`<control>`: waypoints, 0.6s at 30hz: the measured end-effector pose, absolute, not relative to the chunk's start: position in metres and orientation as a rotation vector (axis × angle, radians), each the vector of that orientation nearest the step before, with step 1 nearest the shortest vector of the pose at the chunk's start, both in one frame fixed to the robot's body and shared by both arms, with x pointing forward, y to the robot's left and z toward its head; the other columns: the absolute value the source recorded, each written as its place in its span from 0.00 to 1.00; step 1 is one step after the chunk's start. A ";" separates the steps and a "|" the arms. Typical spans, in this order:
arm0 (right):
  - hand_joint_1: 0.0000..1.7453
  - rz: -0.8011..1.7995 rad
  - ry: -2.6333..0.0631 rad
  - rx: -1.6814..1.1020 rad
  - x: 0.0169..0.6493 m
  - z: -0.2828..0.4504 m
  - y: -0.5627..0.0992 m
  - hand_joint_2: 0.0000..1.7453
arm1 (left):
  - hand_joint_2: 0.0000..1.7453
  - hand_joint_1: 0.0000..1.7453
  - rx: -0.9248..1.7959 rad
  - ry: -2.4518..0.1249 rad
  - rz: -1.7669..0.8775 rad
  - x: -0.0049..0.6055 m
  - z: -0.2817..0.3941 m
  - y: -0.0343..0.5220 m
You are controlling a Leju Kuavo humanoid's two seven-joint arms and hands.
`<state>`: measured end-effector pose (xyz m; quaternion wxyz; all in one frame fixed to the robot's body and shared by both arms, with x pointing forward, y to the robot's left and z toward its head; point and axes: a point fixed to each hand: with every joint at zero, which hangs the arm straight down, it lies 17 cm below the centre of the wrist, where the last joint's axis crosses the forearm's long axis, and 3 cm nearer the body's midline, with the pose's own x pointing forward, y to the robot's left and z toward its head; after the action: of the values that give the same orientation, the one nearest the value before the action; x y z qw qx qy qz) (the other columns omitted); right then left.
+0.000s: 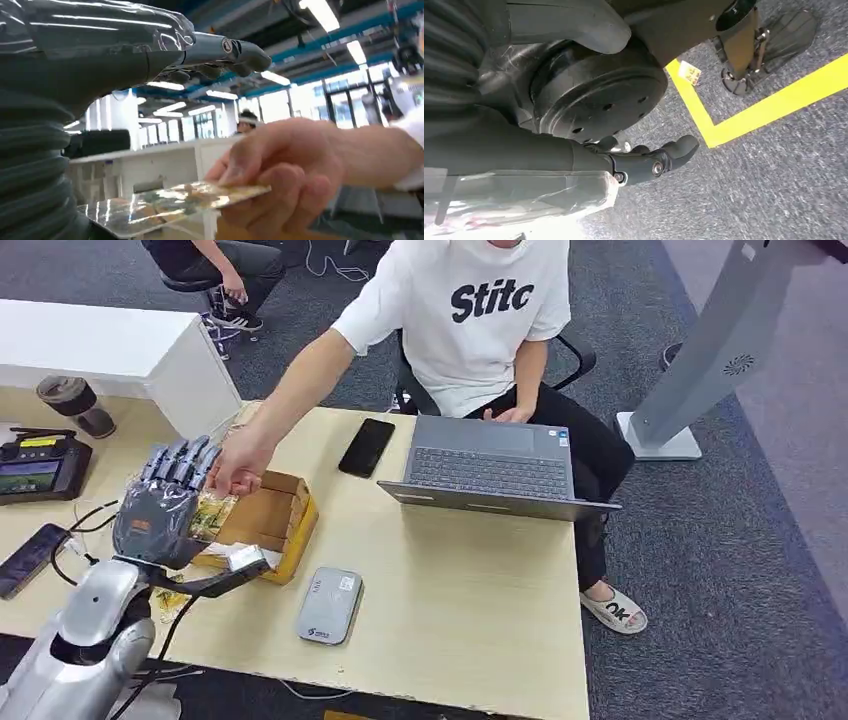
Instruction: Pass the card to the sensor for recognition and then transmit it.
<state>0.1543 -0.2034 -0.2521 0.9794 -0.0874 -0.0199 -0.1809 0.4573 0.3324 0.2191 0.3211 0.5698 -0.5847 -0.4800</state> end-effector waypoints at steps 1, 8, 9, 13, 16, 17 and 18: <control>0.00 -0.370 -0.034 -0.178 0.152 -0.253 -0.205 1.00 | 1.00 0.00 1.452 -1.528 -1.282 0.461 0.215 0.333; 0.00 -0.407 -0.031 -0.193 0.143 -0.257 -0.218 1.00 | 1.00 1.00 1.292 -1.572 -1.218 0.471 0.231 0.330; 0.00 -0.407 -0.031 -0.195 0.140 -0.258 -0.219 1.00 | 1.00 1.00 1.293 -1.580 -1.205 0.468 0.234 0.329; 0.00 -0.407 -0.026 -0.199 0.135 -0.259 -0.219 1.00 | 1.00 1.00 1.301 -1.613 -1.189 0.461 0.239 0.320; 0.00 -0.408 -0.019 -0.197 0.134 -0.259 -0.219 1.00 | 1.00 1.00 1.297 -1.632 -1.189 0.459 0.240 0.316; 0.00 -0.408 -0.019 -0.197 0.134 -0.259 -0.219 1.00 | 1.00 1.00 1.296 -1.633 -1.189 0.459 0.240 0.315; 0.00 -0.408 -0.019 -0.197 0.134 -0.259 -0.219 1.00 | 1.00 1.00 1.296 -1.633 -1.189 0.459 0.240 0.315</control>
<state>0.1343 -0.2188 -0.2591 0.9745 -0.0976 -0.0093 -0.2021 0.4588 0.3152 0.2399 0.3622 0.5034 -0.6341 -0.4618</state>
